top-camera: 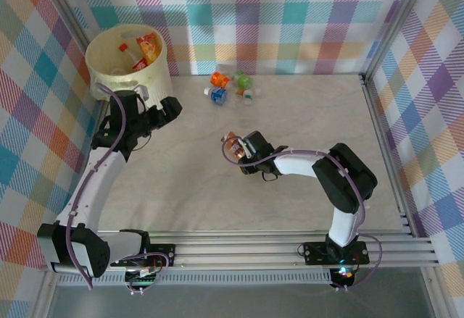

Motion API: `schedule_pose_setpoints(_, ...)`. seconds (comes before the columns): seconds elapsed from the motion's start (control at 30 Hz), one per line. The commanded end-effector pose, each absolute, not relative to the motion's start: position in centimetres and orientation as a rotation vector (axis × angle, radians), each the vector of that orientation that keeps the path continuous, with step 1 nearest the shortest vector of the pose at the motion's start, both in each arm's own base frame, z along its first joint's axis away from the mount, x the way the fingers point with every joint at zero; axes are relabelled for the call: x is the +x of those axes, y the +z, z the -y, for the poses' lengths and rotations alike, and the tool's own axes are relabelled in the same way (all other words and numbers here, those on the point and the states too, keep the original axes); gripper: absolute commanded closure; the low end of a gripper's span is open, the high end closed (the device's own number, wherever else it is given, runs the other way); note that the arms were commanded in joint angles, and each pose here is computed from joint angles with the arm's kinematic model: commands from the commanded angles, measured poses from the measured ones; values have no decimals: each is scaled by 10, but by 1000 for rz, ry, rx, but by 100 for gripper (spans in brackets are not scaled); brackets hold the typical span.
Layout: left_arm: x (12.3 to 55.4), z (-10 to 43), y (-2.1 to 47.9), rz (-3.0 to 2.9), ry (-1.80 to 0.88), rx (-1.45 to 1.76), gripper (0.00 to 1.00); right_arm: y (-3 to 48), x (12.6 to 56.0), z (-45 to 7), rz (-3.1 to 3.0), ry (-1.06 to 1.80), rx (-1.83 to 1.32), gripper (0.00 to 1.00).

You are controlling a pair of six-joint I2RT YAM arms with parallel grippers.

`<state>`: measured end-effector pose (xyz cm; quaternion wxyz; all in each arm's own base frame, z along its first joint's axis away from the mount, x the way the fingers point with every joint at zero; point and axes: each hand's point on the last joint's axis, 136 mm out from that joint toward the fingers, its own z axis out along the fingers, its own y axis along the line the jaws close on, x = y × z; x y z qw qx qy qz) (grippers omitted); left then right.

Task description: Put the plastic bottles in the bin

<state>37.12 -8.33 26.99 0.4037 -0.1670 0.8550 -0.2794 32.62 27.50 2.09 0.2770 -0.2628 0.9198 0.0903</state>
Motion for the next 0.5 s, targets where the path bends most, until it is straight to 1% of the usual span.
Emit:
schedule_pose_setpoints(0.0, 372, 90, 267, -2166, -755, -436, 0, 35, 330, -274, -2440, 249, -695, 60)
schedule_pose_setpoints(0.07, 373, 90, 265, -2175, -755, -437, 0, 41, 330, -276, -2429, 272, -684, 63)
schedule_pose_setpoints(0.2, 377, 97, 266, -2179, -774, -426, 0, 58, 328, -280, -2392, 331, -661, 67)
schedule_pose_setpoints(0.47, 379, 147, 276, -2156, -828, -273, 0, 105, 321, -299, -2257, 573, -593, 67)
